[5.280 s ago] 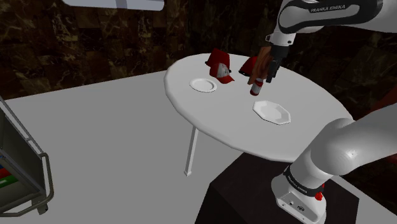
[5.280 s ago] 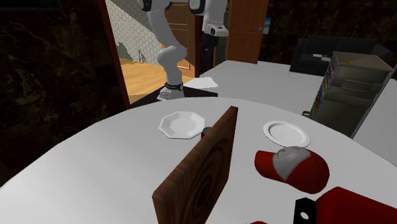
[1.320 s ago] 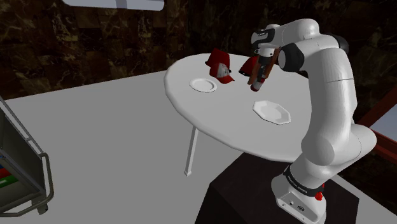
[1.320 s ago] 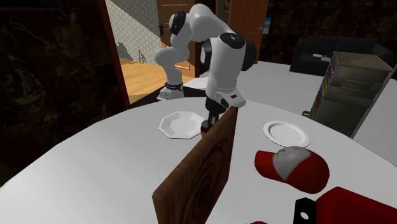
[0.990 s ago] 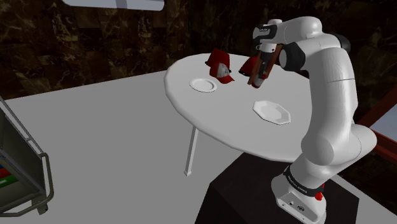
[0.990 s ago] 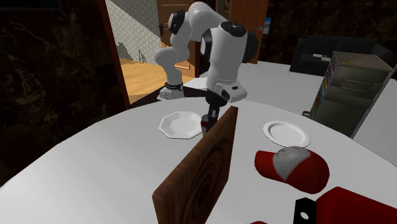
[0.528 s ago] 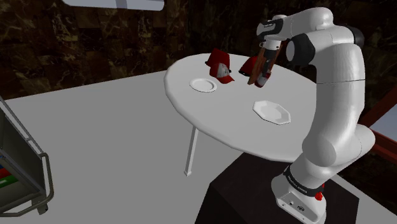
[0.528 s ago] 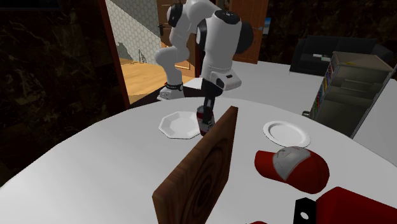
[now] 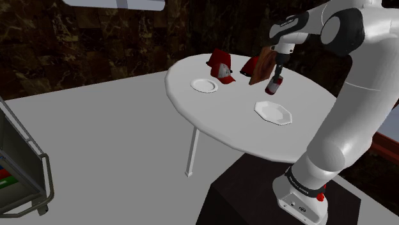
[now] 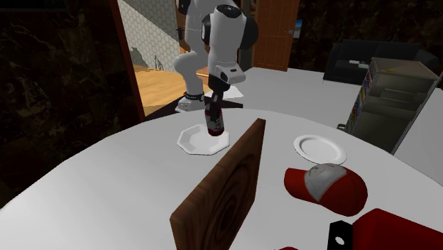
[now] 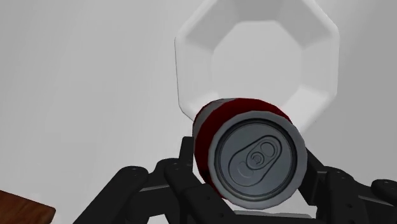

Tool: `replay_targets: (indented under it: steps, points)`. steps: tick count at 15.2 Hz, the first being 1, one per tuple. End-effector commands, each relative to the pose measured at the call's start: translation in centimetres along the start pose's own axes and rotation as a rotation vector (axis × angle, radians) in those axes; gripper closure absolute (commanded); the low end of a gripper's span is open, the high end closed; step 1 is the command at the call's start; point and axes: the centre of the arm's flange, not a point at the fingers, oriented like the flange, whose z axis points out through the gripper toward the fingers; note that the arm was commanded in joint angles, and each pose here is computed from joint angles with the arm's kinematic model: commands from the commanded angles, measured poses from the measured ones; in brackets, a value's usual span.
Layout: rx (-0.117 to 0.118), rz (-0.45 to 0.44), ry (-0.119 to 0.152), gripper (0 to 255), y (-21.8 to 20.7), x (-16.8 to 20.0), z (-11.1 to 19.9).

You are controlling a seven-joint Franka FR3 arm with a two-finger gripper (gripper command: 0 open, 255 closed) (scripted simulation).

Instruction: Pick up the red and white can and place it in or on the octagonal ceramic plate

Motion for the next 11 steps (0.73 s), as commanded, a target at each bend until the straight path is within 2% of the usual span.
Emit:
replay_targets:
  steps: [1, 6, 11]
  points:
    - [0.0, -0.002, 0.001, 255, -1.9, -1.8, 0.5]
    - [0.0, -0.002, 0.001, 255, -7.4, -6.6, 1.1]
    - [0.0, -0.002, 0.001, 255, -7.1, -6.2, 3.7]
